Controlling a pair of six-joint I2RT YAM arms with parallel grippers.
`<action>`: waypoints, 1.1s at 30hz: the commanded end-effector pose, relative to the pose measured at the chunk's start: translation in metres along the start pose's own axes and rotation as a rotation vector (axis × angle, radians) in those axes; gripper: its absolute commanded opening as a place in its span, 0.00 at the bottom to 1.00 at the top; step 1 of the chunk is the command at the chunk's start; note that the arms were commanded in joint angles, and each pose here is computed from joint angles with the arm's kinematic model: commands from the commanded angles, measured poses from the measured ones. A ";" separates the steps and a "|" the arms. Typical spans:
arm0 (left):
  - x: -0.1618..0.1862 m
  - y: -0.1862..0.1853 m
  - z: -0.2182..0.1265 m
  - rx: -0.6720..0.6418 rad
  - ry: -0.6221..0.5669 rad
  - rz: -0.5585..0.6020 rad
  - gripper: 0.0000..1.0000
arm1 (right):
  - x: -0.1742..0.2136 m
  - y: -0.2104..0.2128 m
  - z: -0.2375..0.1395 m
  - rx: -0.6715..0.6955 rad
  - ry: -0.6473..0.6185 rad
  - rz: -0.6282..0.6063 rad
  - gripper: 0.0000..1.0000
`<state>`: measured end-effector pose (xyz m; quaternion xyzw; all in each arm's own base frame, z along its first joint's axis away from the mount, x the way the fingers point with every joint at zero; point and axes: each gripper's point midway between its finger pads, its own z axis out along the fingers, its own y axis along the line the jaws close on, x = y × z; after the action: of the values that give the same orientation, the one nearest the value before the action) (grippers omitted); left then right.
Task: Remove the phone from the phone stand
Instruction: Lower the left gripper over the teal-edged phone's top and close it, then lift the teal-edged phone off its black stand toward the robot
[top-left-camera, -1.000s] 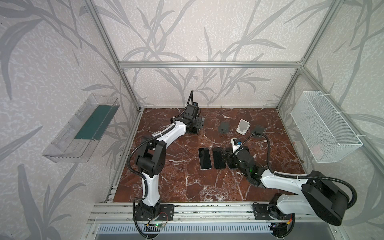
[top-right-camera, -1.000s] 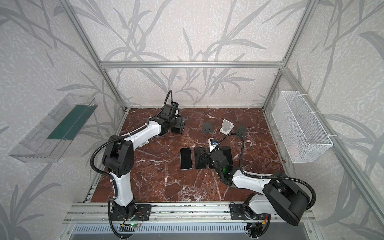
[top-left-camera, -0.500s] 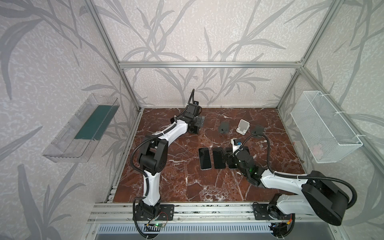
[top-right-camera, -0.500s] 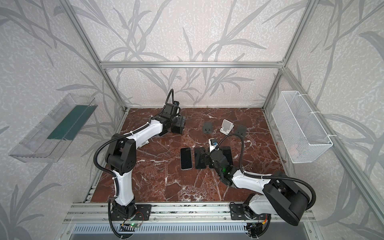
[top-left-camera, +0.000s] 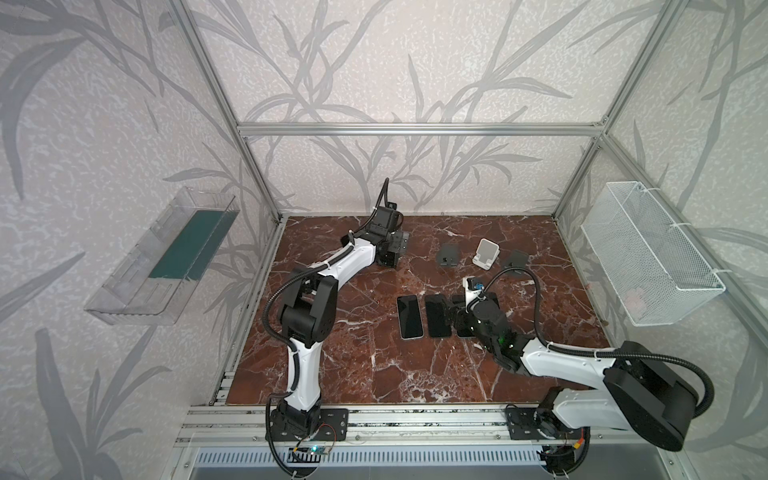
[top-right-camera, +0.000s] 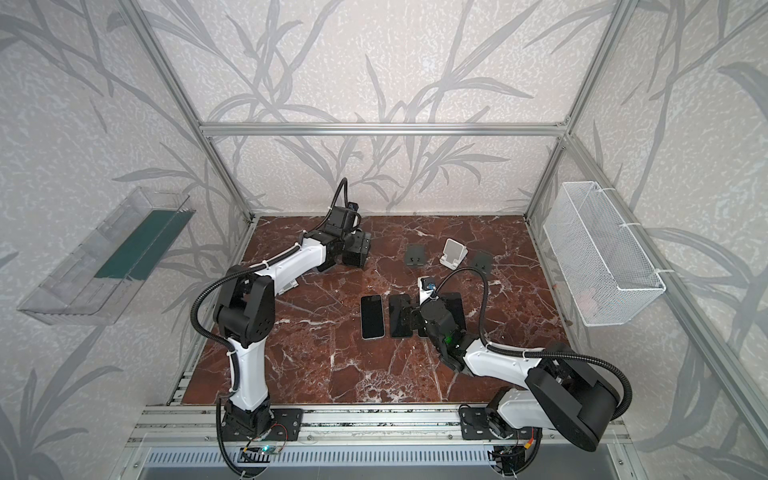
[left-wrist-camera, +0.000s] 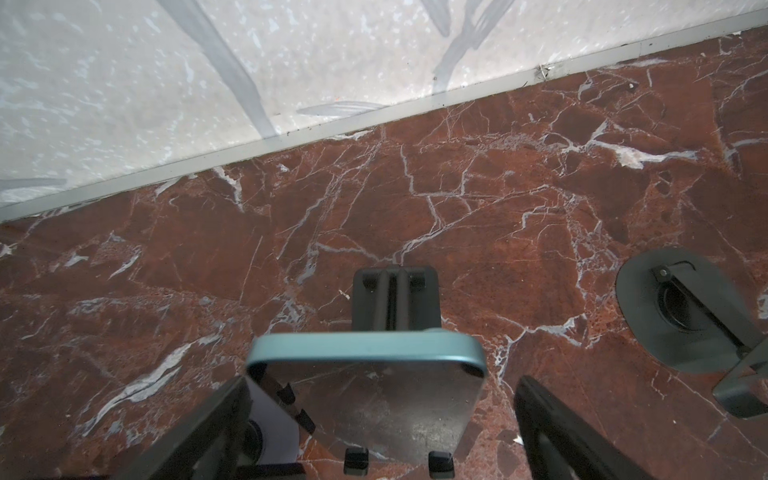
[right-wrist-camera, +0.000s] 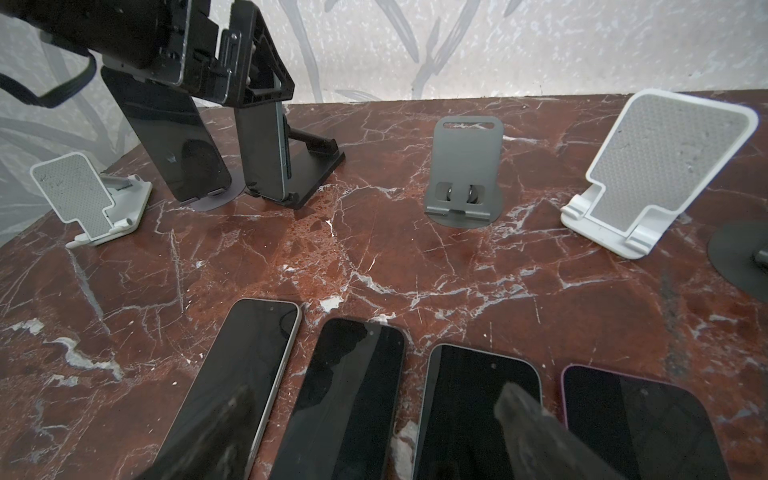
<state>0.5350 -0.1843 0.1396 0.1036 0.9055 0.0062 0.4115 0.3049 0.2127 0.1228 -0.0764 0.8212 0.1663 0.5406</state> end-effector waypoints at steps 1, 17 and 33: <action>-0.012 -0.001 0.004 0.044 -0.033 -0.014 0.98 | -0.016 0.005 0.000 -0.004 -0.036 0.019 0.90; -0.012 -0.009 0.012 0.108 -0.054 0.001 0.79 | -0.017 0.006 0.000 -0.008 -0.045 0.017 0.90; -0.005 -0.006 0.017 0.088 -0.047 0.020 0.81 | -0.016 0.004 0.000 0.005 -0.038 0.039 0.90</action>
<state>0.5505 -0.1915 0.1413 0.1162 0.8925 -0.0367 0.4342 0.3059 0.2137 0.1252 -0.0711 0.8201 0.1708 0.5415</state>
